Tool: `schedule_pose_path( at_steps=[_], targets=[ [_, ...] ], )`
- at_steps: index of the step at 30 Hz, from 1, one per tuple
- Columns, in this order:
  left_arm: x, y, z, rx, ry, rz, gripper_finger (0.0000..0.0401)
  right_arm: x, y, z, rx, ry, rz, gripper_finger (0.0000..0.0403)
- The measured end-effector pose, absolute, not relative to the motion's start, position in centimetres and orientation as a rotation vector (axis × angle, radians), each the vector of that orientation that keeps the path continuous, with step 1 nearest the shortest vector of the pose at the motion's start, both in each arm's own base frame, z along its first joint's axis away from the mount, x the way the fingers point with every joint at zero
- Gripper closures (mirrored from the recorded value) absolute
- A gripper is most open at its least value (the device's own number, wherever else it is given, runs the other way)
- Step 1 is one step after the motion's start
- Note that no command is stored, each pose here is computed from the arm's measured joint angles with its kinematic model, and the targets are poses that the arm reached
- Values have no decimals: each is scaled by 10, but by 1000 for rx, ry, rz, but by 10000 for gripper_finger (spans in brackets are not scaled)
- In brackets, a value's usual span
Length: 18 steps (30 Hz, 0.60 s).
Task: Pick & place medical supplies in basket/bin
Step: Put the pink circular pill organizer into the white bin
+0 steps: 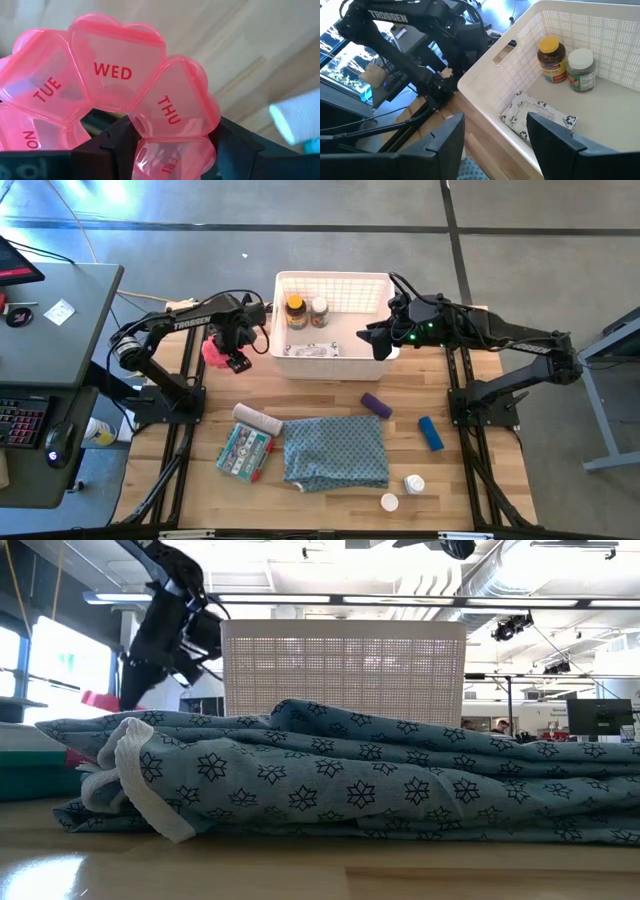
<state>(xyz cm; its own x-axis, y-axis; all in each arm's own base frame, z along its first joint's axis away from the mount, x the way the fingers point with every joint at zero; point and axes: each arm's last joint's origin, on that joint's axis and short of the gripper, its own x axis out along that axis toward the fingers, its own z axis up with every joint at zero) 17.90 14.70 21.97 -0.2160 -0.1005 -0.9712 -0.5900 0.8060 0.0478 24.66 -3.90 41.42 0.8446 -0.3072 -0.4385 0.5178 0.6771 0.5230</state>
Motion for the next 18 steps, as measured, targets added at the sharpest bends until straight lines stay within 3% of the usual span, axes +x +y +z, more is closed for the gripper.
schedule_pose_path(
  at_steps=[4, 8, 14, 18],
  targets=[
    [174, 144, 242, -506, 1779, 504, 139, 247, -39, 414, 675, 332, -472, 199],
    [169, 140, 268, -490, 1739, 525, 155, 247, -39, 414, 657, 336, -469, 199],
    [162, 135, 311, -466, 1601, 617, 159, 246, -41, 414, 616, 326, -509, 199],
    [155, 132, 342, -393, 1486, 695, 142, 246, -41, 414, 603, 327, -510, 199]
  ],
)
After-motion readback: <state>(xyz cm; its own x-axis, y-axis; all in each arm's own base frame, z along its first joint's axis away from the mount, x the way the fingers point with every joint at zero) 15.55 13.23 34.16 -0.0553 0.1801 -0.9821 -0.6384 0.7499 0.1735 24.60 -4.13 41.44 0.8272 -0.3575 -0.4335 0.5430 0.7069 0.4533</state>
